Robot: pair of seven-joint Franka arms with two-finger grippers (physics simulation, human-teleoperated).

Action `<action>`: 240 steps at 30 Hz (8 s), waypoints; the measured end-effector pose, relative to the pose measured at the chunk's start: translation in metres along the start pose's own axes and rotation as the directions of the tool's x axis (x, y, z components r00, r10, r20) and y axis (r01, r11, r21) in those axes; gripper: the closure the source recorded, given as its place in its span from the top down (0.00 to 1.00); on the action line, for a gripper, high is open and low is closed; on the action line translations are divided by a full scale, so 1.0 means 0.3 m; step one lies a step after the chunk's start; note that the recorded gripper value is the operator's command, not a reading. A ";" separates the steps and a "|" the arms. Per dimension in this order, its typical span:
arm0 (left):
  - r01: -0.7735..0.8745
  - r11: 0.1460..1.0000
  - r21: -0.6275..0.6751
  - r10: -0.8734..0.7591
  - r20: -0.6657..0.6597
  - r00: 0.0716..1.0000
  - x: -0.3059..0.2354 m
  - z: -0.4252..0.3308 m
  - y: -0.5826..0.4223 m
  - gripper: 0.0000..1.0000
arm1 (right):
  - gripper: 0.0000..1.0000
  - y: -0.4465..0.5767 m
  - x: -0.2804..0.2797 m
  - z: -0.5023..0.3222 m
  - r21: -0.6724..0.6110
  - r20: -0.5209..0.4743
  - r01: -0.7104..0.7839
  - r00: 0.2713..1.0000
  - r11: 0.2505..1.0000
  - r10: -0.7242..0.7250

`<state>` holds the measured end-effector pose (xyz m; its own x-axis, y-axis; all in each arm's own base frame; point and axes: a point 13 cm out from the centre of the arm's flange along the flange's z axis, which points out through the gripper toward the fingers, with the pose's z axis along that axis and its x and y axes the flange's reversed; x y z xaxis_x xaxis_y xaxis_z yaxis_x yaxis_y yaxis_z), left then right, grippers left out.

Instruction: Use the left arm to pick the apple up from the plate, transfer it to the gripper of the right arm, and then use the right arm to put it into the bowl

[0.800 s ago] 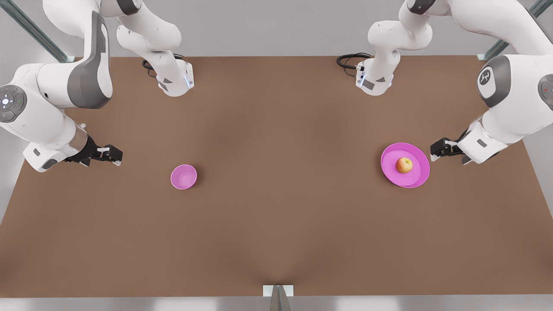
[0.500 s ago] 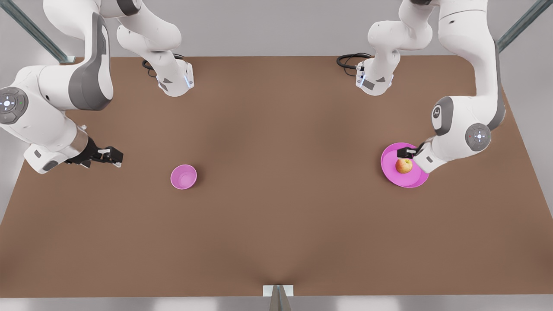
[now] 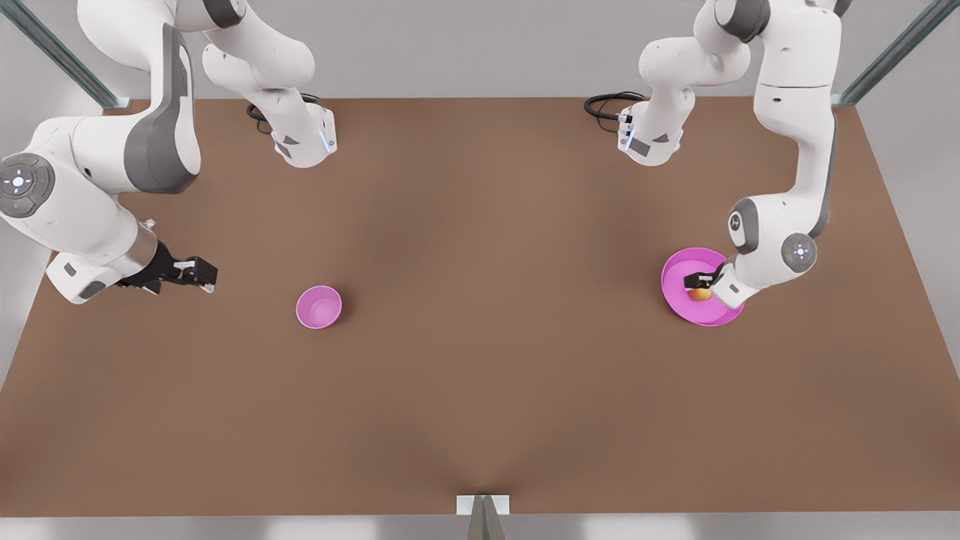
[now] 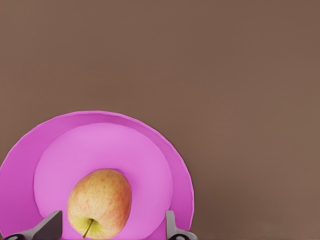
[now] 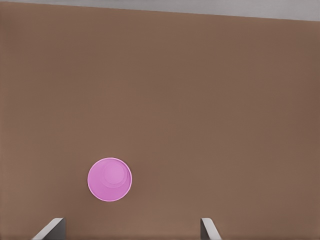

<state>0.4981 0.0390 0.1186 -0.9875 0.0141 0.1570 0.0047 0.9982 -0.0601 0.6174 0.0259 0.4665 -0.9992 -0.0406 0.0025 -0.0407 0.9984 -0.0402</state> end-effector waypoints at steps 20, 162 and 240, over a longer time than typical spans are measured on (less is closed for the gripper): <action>-0.081 0.997 -0.004 0.081 -0.076 0.994 0.065 0.226 0.051 1.00 | 1.00 0.013 -0.015 0.017 -0.008 0.001 0.002 1.000 1.000 -0.002; -1.000 0.001 0.003 0.459 0.889 0.003 -0.152 -0.106 -1.925 0.74 | 1.00 1.552 0.198 0.900 -0.913 0.379 0.391 0.918 -0.115 0.114; -0.999 -0.011 0.052 0.514 0.857 0.039 0.000 -0.120 -1.675 0.91 | 0.78 1.598 0.133 0.909 -0.975 0.221 0.224 0.969 -0.014 0.115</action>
<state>0.5014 -0.4604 0.1843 -0.1709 0.4635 -0.8694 0.9779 -0.0277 -0.2071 0.5579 0.4918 0.1747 -0.9726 0.0668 -0.2226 -0.2220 0.0160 0.9749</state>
